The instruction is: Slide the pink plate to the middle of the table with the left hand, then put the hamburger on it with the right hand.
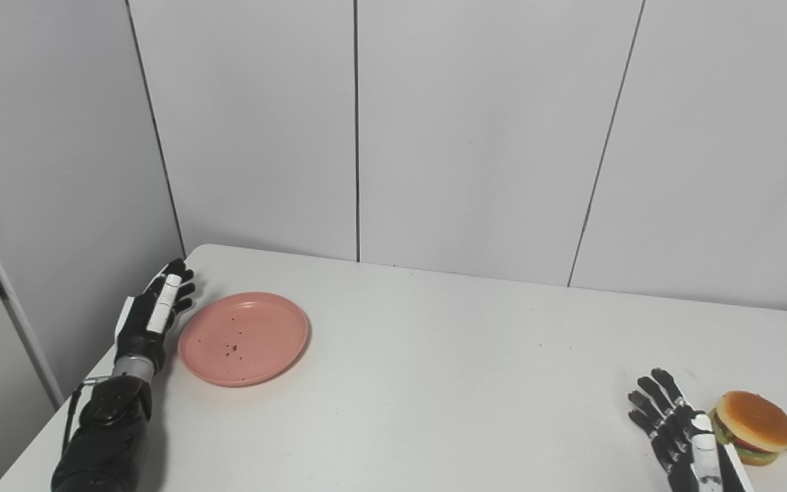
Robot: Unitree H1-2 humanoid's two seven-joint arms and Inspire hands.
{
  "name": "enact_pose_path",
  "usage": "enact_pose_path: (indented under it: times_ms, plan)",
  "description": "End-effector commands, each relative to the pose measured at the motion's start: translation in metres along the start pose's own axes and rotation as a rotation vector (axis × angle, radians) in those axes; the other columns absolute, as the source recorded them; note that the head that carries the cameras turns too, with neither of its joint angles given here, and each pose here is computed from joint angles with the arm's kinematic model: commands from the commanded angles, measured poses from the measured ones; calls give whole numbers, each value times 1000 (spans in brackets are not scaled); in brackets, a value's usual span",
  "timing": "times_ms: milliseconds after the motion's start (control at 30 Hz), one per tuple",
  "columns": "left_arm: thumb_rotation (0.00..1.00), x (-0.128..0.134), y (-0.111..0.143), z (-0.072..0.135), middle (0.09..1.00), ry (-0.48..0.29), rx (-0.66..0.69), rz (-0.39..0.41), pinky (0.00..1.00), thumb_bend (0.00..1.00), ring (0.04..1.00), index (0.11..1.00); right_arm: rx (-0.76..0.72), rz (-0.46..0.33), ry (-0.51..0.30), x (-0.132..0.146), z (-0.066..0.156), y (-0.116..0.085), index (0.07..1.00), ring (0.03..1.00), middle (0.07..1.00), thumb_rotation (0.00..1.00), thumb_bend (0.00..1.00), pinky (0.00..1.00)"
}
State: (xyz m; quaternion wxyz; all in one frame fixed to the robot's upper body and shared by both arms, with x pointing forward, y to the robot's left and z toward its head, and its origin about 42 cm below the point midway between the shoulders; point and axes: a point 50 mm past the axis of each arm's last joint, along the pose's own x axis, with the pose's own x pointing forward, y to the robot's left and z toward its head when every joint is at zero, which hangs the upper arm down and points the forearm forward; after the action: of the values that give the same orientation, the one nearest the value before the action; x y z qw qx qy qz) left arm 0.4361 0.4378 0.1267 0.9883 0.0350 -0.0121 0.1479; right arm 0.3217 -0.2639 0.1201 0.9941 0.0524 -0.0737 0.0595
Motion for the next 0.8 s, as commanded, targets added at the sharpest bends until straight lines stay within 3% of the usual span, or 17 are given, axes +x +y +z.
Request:
enact_pose_path:
  times_ms: [0, 267, 567, 767]
  plan:
    - [864, 25, 3, 42, 869, -129, 35, -19, 819, 931, 873, 863, 42, -18, 102, -24, -25, 3, 929, 896, 919, 1000, 847, 912]
    - [866, 23, -17, 30, 881, -94, 34, -38, 831, 895, 876, 851, 42, -13, 103, -25, -22, 4, 932, 894, 918, 1000, 856, 919]
    - [858, 18, -32, 16, 863, -76, 33, -96, 857, 918, 870, 838, 40, -16, 105, -26, -20, 5, 931, 890, 916, 1000, 859, 906]
    - [852, 17, -45, 19, 872, -82, -15, -145, 866, 935, 875, 841, 43, -21, 106, -25, -19, 7, 921, 883, 907, 1000, 851, 897]
